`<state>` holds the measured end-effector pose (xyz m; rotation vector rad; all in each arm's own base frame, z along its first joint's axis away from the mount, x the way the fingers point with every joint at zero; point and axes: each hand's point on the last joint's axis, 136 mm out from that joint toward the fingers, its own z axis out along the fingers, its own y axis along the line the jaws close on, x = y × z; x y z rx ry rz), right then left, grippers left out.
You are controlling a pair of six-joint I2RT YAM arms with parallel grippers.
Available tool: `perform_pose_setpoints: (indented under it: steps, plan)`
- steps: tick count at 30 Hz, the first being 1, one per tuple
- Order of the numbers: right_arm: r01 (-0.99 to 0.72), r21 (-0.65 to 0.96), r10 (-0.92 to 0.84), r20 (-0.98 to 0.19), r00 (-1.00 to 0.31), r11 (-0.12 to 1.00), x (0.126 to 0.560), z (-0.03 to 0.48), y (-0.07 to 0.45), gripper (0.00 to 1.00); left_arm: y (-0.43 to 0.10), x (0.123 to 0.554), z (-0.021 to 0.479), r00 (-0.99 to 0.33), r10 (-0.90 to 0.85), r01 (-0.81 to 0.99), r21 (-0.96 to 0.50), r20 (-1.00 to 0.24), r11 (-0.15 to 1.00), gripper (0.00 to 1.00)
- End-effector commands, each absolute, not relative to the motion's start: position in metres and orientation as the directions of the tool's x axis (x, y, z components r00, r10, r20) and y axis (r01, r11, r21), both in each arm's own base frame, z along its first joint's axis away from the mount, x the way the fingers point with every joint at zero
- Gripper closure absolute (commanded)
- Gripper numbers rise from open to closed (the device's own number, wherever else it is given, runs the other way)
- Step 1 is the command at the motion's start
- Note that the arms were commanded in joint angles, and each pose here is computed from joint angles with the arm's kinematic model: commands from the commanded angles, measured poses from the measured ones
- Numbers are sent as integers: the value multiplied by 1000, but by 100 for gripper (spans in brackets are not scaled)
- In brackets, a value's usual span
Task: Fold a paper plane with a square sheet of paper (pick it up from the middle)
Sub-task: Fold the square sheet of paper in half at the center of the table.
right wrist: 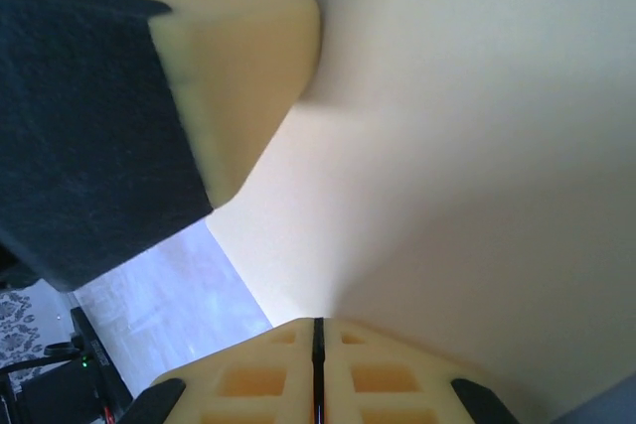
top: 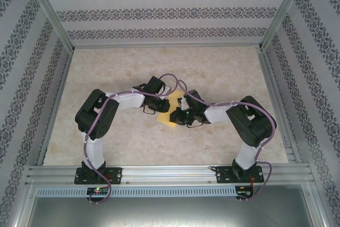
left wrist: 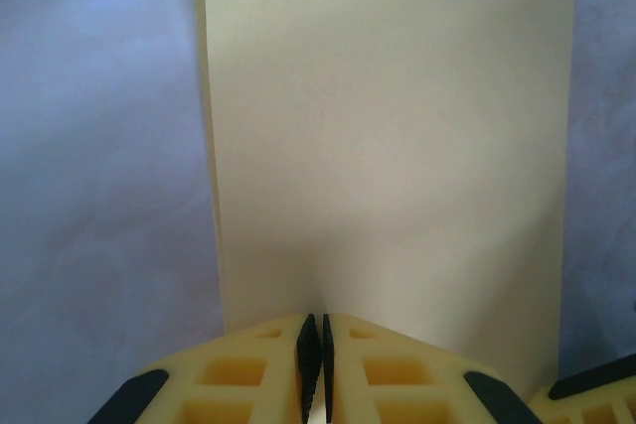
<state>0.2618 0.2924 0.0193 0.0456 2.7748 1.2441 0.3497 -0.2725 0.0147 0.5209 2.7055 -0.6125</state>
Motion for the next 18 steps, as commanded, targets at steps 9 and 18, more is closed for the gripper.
perform_pose_setpoints:
  steps: [9, 18]
  plan:
    - [-27, 637, -29, -7, -1000, 770, 213, -6, 265, 91, -214, 305, -50, -941, 315, 334, -202, -123, 920, 83]
    - [-66, 559, -81, 1, -997, 827, 193, -8, 248, 91, -212, 305, -51, -941, 314, 334, -203, -123, 920, 83]
